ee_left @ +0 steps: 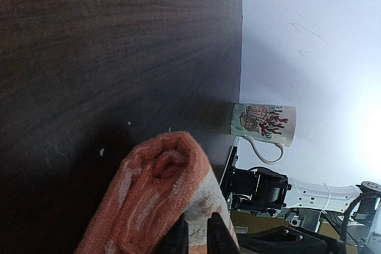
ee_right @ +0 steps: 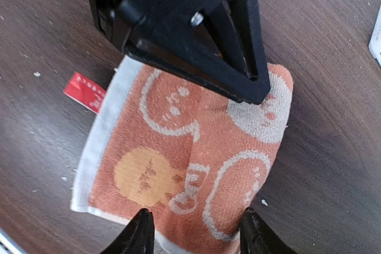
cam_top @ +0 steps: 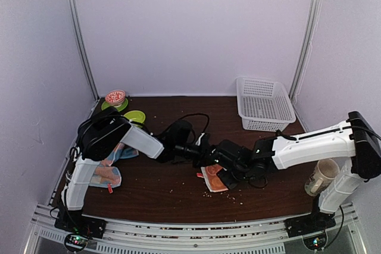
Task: Roll the towels
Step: Roll the towel at the center of the board.
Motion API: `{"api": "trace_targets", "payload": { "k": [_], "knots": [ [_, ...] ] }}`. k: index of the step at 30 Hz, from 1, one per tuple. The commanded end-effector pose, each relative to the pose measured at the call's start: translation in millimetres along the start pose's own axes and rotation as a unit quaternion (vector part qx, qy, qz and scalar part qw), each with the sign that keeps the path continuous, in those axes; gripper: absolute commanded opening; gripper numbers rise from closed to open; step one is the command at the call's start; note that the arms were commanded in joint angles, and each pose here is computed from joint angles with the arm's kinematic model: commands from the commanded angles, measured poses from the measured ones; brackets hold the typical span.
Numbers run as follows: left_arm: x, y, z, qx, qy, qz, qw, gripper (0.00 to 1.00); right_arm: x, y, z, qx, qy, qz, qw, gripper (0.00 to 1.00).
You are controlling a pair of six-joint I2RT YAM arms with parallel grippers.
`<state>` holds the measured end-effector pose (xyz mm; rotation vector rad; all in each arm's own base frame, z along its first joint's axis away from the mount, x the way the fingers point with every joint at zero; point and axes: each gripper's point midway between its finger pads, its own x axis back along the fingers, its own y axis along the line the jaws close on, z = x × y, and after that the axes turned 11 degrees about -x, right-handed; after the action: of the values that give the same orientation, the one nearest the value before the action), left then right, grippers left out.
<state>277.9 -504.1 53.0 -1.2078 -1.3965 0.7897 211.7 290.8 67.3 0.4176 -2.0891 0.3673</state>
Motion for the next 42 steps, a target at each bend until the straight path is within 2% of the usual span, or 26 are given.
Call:
{"api": "trace_targets", "payload": {
  "k": [1,4,7,11,16,22,29,35,42],
  "knots": [
    [0,17,2,0.002,-0.004,-0.01,1.0,0.14,23,-2,-14,-0.09,-0.01,-0.089,0.992,0.51],
    [2,19,4,0.002,-0.004,-0.013,1.0,0.13,21,-17,-18,-0.174,-0.01,-0.133,0.976,0.51],
    [3,21,6,0.001,-0.003,-0.017,1.0,0.14,10,-35,-17,-0.265,-0.001,-0.168,0.949,0.5],
    [3,25,8,0.003,-0.001,-0.023,1.0,0.14,-4,-41,-15,-0.337,0.008,-0.212,0.917,0.48],
    [5,26,11,0.002,0.001,-0.028,1.0,0.14,-16,-42,-13,-0.375,0.021,-0.247,0.893,0.46],
    [8,27,13,-0.002,0.003,-0.036,0.999,0.13,-26,-34,-8,-0.381,0.043,-0.267,0.884,0.47],
    [14,23,17,-0.008,0.005,-0.04,0.999,0.13,-32,-29,-2,-0.372,0.057,-0.272,0.886,0.5],
    [24,14,19,-0.017,0.007,-0.047,0.999,0.14,-39,-20,12,-0.304,0.088,-0.23,0.92,0.5],
    [41,-1,20,-0.043,0.009,-0.052,0.998,0.16,-45,-10,14,-0.266,0.096,-0.197,0.939,0.5]
  ]
}}
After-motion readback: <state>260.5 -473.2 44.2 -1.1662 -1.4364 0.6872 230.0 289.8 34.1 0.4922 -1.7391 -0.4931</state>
